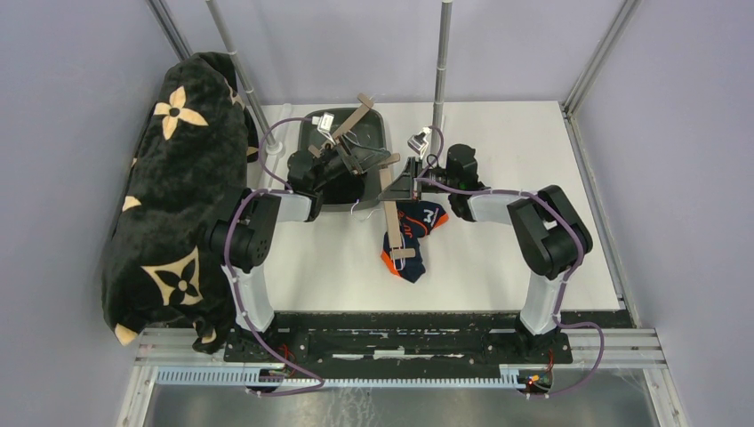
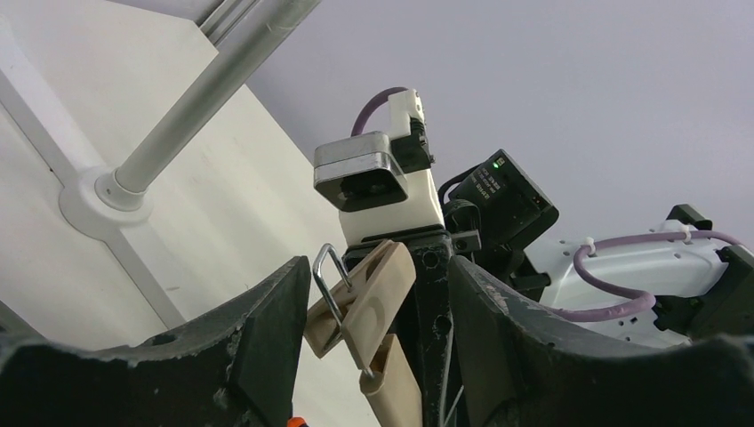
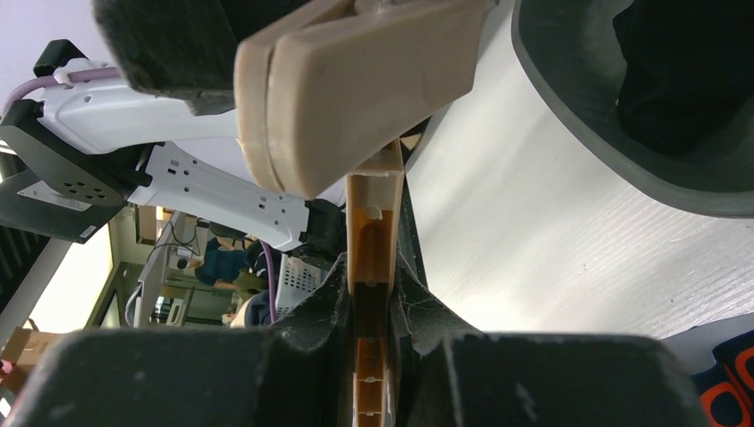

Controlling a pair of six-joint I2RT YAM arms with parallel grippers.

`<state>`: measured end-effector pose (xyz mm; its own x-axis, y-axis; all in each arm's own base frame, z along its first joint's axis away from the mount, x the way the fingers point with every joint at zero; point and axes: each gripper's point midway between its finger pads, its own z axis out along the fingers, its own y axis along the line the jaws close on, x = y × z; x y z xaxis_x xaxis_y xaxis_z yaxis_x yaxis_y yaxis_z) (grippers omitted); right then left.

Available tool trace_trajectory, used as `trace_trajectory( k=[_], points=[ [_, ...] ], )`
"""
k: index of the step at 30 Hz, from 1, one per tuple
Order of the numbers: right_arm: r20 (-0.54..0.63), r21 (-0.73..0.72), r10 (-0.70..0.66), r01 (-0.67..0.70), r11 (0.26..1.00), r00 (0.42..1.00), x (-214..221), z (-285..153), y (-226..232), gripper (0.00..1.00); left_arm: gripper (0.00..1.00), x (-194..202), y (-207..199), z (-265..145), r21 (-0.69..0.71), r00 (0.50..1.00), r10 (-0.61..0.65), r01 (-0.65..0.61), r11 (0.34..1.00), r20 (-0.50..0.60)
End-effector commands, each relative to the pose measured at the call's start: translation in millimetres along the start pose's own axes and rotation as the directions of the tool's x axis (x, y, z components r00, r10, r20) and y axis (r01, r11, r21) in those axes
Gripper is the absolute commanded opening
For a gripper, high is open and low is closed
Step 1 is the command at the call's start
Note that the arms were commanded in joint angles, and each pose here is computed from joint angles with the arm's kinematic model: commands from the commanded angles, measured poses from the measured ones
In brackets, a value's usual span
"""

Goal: Clip the underwear to the hanger
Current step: Open the clamp at the hanger.

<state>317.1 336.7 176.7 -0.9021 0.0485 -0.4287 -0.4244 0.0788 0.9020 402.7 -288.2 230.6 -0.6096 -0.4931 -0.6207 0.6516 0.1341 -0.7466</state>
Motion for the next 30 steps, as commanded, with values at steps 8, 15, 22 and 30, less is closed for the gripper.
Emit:
trace_trajectory(
  k=[8,15,22,30],
  points=[
    [0.014,-0.09,-0.155,0.156,0.984,0.988,-10,-3,46,0.01,0.67,-1,-1,8,0.035,1.0,-0.001,0.002,0.999,-0.014],
    [0.007,-0.094,-0.16,0.16,0.983,0.987,-14,0,43,0.01,0.67,-2,-16,6,0.109,1.0,-0.024,0.025,0.994,-0.009],
    [0.003,-0.095,-0.148,0.148,0.984,0.989,-15,3,34,0.01,0.66,0,-23,3,0.13,1.0,-0.029,0.031,0.991,-0.012],
    [-0.004,-0.095,-0.14,0.139,0.986,0.99,-17,6,26,0.01,0.64,0,-32,-1,0.149,0.999,-0.029,0.031,0.988,-0.013]
  ],
)
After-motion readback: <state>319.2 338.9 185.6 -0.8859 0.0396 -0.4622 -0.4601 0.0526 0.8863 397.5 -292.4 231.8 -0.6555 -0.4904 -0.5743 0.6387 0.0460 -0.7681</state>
